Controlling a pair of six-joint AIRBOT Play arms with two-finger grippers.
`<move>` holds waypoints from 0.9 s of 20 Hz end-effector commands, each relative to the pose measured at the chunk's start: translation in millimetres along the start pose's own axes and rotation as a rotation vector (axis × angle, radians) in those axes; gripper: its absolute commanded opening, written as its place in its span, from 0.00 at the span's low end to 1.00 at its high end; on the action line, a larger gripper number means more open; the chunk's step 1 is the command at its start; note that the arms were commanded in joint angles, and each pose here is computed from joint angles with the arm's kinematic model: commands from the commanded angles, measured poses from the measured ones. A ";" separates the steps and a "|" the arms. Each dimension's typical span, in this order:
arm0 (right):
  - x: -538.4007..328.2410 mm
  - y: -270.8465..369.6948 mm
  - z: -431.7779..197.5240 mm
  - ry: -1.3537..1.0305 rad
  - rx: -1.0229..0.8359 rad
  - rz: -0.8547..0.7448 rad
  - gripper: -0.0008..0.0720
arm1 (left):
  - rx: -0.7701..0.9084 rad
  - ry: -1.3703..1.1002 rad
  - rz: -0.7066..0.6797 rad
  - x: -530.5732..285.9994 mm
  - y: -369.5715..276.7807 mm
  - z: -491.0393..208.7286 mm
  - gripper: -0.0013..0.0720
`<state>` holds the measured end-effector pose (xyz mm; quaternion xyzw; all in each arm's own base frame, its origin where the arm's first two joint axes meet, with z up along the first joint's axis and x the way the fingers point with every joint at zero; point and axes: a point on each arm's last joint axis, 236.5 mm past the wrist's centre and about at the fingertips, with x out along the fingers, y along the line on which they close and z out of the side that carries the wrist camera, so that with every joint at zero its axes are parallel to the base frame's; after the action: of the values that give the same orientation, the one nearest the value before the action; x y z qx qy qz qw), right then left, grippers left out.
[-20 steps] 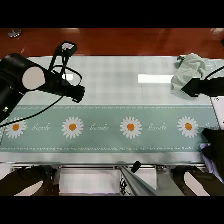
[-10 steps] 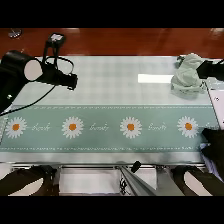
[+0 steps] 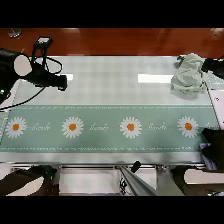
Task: Fold the shirts.
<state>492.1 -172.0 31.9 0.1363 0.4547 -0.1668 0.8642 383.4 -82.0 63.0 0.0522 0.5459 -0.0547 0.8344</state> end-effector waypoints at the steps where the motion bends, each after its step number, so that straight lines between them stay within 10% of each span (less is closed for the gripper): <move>1: 52.2 -7.3 -12.8 0.132 0.031 0.008 0.85 | -0.013 0.068 -0.016 -0.8 -2.6 -15.8 1.00; 10: 118.2 -8.3 -61.5 0.277 0.062 0.014 0.82 | -0.040 0.079 -0.094 -2.0 -21.2 -17.9 1.00; 11: 120.4 -3.2 -61.7 0.276 0.080 0.034 0.61 | -0.040 0.079 -0.094 -2.0 -21.2 -17.9 1.00; 12: 118.9 1.4 -58.8 0.267 0.094 0.052 0.18 | -0.040 0.078 -0.094 -2.1 -21.2 -17.9 1.00; 13: 112.9 7.2 -52.6 0.251 0.103 0.074 0.06 | -0.040 0.078 -0.094 -2.6 -21.3 -17.9 1.00; 18: 6.0 45.3 42.0 -0.065 0.021 0.223 0.06 | -0.067 -0.009 -0.202 -40.2 -44.4 11.7 1.00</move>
<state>530.1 -158.8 -21.5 0.1946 0.4876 -0.1100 0.8440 366.7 -110.4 76.5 -0.0052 0.5665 -0.0958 0.8185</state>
